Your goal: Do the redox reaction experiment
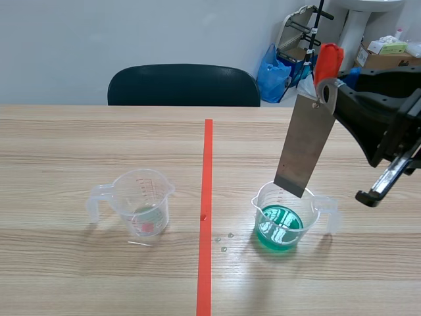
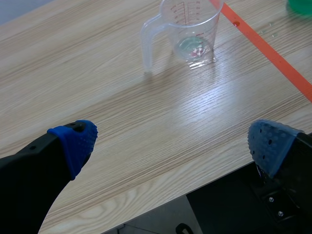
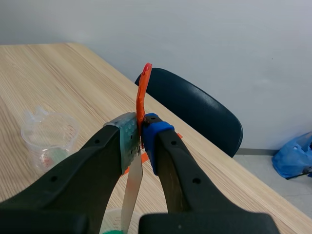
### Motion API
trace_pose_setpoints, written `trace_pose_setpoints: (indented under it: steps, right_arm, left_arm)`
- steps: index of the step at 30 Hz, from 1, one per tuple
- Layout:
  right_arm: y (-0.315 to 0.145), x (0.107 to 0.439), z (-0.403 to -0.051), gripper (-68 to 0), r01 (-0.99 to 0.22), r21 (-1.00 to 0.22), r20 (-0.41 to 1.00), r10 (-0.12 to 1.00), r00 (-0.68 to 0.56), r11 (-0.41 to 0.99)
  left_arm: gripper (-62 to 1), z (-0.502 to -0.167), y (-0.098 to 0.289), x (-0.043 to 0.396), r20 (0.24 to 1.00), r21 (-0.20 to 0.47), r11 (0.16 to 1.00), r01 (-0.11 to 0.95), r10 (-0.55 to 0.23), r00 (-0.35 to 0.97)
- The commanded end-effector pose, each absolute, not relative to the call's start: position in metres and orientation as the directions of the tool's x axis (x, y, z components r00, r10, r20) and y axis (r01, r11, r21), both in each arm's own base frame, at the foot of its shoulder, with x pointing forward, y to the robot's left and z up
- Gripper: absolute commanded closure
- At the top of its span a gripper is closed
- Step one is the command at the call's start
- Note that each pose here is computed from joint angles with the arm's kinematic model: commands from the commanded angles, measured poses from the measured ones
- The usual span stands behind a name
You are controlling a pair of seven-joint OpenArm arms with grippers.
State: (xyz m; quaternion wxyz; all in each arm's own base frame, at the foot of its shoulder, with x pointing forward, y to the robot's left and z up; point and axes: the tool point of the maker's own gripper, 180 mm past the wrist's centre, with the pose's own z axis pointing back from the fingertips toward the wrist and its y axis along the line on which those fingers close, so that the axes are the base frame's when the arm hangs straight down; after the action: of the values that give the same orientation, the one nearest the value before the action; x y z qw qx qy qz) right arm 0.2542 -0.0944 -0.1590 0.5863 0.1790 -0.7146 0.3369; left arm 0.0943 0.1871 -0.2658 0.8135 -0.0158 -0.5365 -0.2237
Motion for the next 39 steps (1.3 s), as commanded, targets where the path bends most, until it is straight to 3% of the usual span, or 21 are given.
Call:
trace_pose_setpoints:
  steps: [1,39]
  right_arm:
    - [-0.093,0.252,-0.152,-1.3,-0.657,-0.276,0.955,0.124,-0.269,0.702]
    - [-0.094,0.25,-0.162,-1.3,-0.662,-0.266,0.962,0.147,-0.232,0.7]
  left_arm:
    - [-62.3,-0.262,0.186,0.096,0.889,0.211,0.901,0.378,-0.338,0.309]
    - [-62.3,-0.262,0.186,0.096,0.889,0.211,0.901,0.379,-0.338,0.309]
